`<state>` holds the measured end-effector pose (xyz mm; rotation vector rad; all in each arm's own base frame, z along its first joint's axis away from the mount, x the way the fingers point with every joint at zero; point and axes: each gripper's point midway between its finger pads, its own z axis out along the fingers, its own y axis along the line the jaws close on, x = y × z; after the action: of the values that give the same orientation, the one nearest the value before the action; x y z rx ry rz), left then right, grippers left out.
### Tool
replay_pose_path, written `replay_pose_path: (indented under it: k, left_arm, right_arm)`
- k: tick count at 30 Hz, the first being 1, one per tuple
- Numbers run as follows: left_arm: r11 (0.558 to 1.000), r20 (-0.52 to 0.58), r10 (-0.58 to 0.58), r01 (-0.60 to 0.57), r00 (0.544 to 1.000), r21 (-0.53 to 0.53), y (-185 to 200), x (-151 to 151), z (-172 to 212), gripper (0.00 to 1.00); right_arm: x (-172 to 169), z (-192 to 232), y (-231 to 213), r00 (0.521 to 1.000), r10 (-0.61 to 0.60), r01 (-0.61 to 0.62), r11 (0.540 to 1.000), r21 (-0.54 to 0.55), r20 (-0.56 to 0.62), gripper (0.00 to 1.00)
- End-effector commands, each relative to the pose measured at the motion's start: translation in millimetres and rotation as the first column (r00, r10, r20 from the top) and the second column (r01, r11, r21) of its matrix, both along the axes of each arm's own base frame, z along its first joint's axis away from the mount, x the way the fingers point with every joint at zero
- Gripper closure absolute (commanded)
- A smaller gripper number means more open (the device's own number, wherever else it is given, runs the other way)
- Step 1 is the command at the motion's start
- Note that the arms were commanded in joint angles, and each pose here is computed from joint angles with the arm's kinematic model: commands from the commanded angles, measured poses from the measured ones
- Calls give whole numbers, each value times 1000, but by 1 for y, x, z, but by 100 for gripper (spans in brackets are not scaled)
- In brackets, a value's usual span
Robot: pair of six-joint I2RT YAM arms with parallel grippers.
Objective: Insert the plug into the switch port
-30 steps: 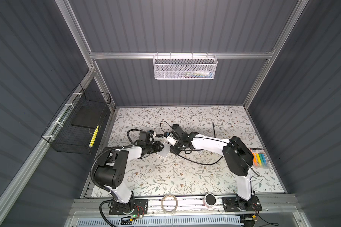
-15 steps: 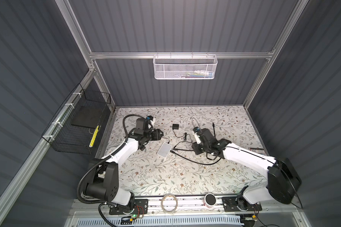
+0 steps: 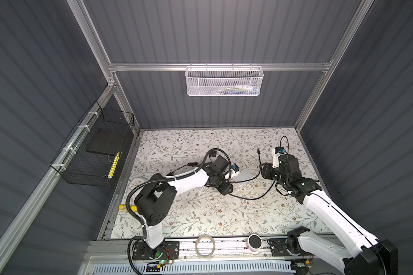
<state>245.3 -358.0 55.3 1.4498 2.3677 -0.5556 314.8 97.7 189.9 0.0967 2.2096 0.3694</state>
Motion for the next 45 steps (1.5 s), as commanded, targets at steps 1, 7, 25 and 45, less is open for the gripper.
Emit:
replay_pose_path:
  k: [1,7,25,45]
  left_arm:
    - [986,58,-117,109,991,126,-1,-4,-10,40]
    - [948,140,-238,198,961,251,-15,-5,-32,38]
    - [924,107,-311,275,944,264,-28,-17,-32,90]
    - [973,308,-228,228,924,38,-37,-14,55,100]
  right_arm:
    - [-5,-5,-3,1000,19,-19,1000,7,3,54]
    - [-7,-16,-6,1000,25,-24,1000,15,-12,55]
    - [-6,-37,-17,999,-20,21,1000,23,-37,55]
    - [-6,-36,-22,995,-73,76,996,40,-64,58]
